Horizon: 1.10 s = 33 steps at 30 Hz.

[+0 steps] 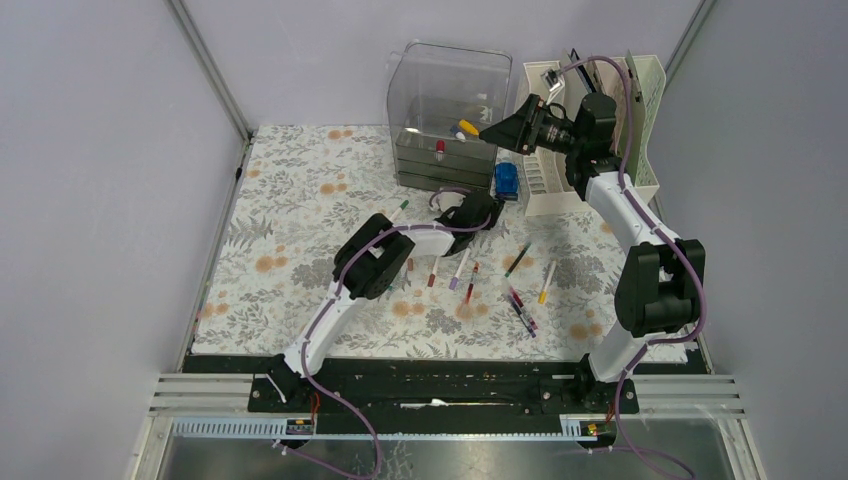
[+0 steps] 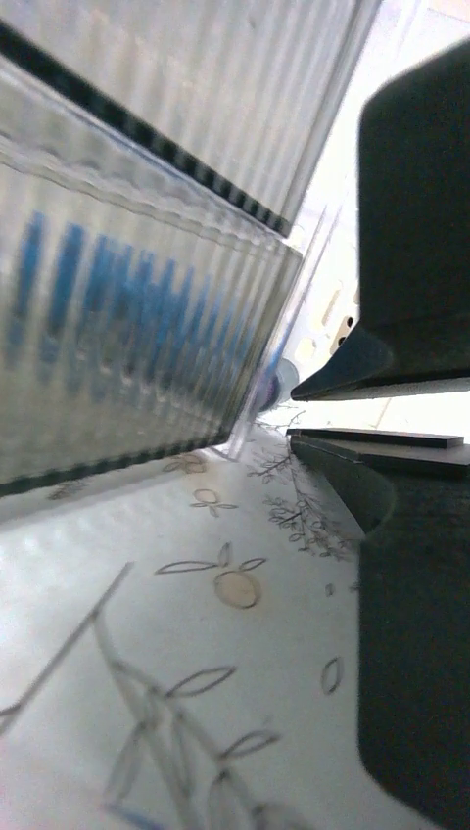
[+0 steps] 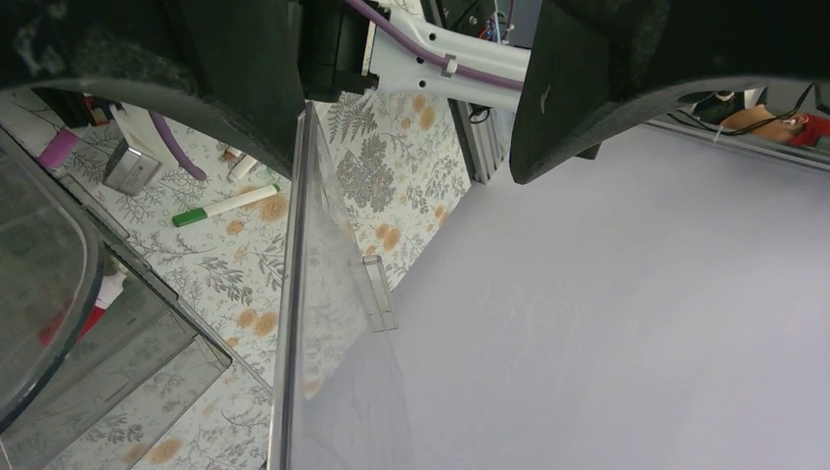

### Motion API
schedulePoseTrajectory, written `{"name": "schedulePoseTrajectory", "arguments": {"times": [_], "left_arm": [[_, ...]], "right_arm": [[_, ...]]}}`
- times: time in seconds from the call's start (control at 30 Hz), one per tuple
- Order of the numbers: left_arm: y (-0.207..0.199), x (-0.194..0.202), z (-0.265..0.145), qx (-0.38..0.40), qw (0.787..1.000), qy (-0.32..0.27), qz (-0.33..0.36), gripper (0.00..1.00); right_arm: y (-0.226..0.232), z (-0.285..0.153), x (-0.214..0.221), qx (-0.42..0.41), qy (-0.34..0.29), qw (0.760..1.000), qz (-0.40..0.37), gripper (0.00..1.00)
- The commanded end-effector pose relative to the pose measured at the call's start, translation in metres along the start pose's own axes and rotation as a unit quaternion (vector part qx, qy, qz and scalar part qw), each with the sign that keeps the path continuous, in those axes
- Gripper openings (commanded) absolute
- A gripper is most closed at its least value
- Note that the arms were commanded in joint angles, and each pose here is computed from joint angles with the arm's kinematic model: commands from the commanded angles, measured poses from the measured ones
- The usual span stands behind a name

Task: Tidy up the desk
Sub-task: Pick up the stationery from the center of the board.

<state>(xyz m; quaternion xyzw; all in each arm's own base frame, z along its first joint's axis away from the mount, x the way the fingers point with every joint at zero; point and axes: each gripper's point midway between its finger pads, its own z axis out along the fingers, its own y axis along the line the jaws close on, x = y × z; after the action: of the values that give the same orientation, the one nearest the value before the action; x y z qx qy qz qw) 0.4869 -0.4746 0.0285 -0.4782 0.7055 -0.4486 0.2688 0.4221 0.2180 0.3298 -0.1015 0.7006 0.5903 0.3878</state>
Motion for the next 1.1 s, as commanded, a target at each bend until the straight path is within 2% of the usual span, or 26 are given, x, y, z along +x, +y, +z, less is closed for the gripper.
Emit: {"name": "schedulePoseTrajectory", "arguments": {"times": [0.0,0.23,0.5,1.07], "left_arm": [[-0.046,-0.013,-0.012,0.074,0.997,0.002,0.023,0.2],[-0.065,-0.003,-0.007,0.111,0.994,0.02,0.007,0.03],[-0.072,0.003,0.005,0.123,0.992,0.028,-0.006,0.03],[-0.034,-0.013,0.031,0.016,1.0,-0.019,-0.009,0.0]], "right_arm": [[0.038,-0.01,-0.009,-0.035,-0.008,0.998,-0.047,0.79],[0.04,-0.011,-0.012,-0.038,-0.009,0.998,-0.051,0.79],[0.041,-0.012,-0.013,-0.038,-0.011,0.998,-0.05,0.79],[0.043,-0.015,-0.019,-0.039,-0.016,0.998,-0.052,0.79]]}}
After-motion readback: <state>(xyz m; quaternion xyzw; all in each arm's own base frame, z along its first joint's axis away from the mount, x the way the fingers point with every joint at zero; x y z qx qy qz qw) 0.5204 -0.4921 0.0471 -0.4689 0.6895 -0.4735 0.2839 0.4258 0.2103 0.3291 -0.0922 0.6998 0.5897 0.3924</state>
